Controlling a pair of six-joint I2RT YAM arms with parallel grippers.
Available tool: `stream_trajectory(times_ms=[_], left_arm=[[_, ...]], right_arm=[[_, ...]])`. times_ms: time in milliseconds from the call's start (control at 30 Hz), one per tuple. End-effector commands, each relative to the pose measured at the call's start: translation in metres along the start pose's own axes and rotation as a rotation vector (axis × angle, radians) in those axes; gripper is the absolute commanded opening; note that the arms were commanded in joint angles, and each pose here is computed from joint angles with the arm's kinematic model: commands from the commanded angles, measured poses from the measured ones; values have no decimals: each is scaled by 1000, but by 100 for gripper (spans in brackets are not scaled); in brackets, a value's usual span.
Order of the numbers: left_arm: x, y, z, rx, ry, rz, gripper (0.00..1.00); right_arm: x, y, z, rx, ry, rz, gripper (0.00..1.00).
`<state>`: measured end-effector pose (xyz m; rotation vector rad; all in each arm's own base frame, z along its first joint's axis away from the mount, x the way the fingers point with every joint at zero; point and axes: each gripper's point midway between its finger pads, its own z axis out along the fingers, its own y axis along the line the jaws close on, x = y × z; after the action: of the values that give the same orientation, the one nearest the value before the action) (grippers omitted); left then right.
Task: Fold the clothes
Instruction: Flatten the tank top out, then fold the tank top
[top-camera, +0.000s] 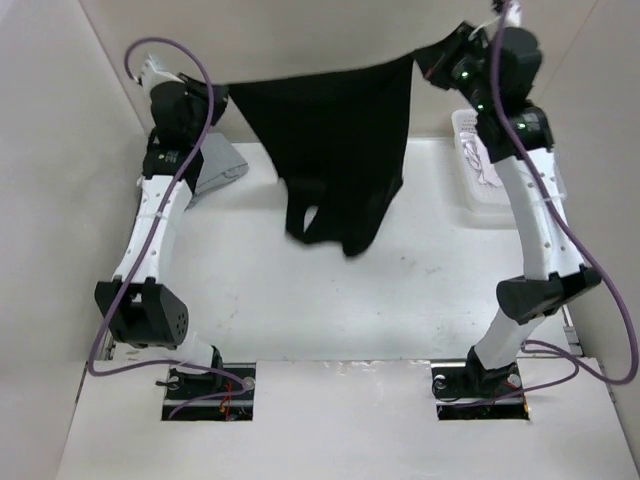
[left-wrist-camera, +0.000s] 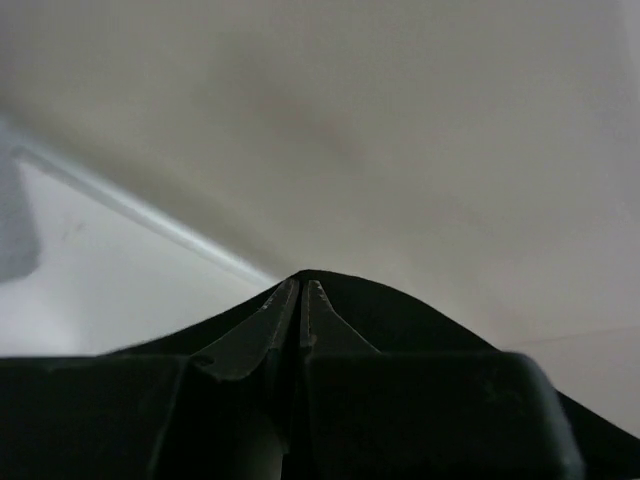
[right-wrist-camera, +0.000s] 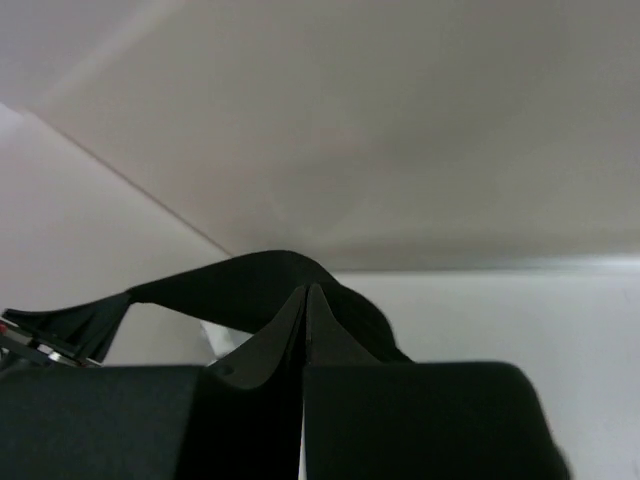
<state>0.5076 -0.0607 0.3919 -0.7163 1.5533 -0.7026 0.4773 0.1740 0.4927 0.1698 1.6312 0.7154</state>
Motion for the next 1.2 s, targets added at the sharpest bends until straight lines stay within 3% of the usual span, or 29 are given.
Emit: stream_trajectory(times_ms=[0, 167, 333, 500, 667, 767, 967, 1167], left_arm=[[-99, -121, -82, 328, -218, -6, 2], [-103, -119, -112, 342, -247, 11, 3], [-52, -75, -114, 289, -166, 23, 3], [41, 27, -136, 150, -40, 19, 4], [119, 147, -193, -40, 72, 41, 4], [153, 190, -226, -118, 144, 11, 3], [205, 210, -273, -142, 308, -83, 2], [182, 198, -295, -151, 227, -105, 1]], right_arm=[[-95, 76, -71, -196, -236, -14, 0], [-78, 60, -84, -152, -211, -7, 0], [-15, 16, -101, -70, -164, 28, 0], [90, -30, -140, -22, -65, 82, 1], [217, -74, -182, 19, 119, 116, 0], [283, -92, -220, 35, 225, 172, 0], [358, -109, -287, 85, 415, 279, 0], [338, -86, -312, 55, 417, 294, 0]])
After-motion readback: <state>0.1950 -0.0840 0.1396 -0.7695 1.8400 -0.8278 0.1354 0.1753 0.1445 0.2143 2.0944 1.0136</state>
